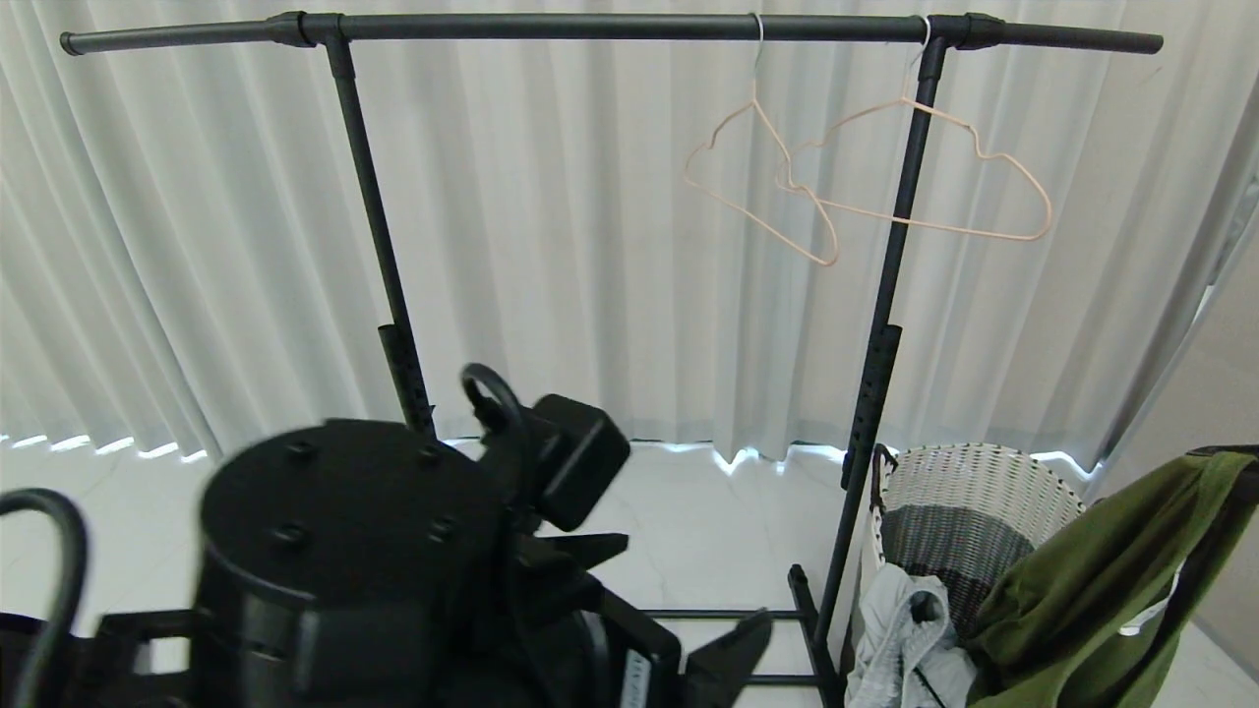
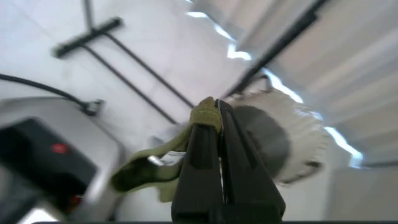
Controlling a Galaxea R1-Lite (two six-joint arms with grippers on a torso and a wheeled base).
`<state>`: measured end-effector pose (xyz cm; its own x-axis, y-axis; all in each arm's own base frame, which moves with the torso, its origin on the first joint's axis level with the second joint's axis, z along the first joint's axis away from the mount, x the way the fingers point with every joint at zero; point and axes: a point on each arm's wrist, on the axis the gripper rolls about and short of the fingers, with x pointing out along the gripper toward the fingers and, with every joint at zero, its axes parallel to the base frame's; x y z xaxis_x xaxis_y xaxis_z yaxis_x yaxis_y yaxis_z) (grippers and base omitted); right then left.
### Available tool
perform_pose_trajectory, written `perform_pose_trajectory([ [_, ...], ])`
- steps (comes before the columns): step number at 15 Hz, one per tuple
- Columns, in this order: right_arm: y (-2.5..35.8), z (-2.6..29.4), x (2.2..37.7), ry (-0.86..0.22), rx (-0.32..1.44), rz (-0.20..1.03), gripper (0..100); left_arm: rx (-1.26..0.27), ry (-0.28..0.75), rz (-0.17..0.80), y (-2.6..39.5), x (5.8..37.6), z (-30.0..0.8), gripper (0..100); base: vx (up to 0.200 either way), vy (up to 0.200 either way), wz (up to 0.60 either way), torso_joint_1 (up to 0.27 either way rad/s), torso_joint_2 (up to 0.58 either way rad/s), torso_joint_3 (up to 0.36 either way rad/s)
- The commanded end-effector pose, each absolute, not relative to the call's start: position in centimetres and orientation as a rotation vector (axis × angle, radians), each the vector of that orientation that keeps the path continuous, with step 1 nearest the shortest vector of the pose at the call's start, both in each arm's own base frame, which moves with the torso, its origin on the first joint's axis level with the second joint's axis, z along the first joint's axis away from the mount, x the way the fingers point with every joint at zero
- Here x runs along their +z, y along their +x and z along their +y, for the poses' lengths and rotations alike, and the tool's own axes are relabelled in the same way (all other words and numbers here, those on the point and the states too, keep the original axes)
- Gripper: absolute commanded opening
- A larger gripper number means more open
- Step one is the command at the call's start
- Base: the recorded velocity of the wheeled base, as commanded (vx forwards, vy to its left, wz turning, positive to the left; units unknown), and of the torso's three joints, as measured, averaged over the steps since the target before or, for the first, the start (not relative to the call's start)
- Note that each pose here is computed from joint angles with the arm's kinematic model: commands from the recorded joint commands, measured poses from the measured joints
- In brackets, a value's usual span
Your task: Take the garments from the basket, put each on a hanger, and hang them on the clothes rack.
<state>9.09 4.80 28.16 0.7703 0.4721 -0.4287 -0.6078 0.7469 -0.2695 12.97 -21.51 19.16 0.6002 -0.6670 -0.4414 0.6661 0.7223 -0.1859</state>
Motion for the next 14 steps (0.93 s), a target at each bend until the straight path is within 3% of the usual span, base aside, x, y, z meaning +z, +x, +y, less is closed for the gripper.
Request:
perform_pose_trajectory([
  [1,9.5,6.4,28.0,-0.359,0.689,0.387,0,-0.819,-0.043,0.592,12.5,14.6,-28.0,100,0.0,0.0,0.0,0.0,0.0,0.0],
  [4,10.0,7.4,27.5,-0.309,0.724,0.434,0,-0.864,-0.091,0.622,11.9,13.1,-32.4,100,0.0,0.0,0.0,0.0,0.0,0.0],
  [8,10.1,7.5,27.3,-0.308,0.723,0.446,0,-0.846,-0.101,0.617,14.2,11.2,-36.7,100,0.0,0.0,0.0,0.0,0.0,0.0],
  [14,10.0,7.4,27.4,-0.308,0.723,0.441,0,-0.779,-0.064,0.658,16.2,8.2,-37.1,100,0.0,0.0,0.0,0.0,0.0,0.0],
])
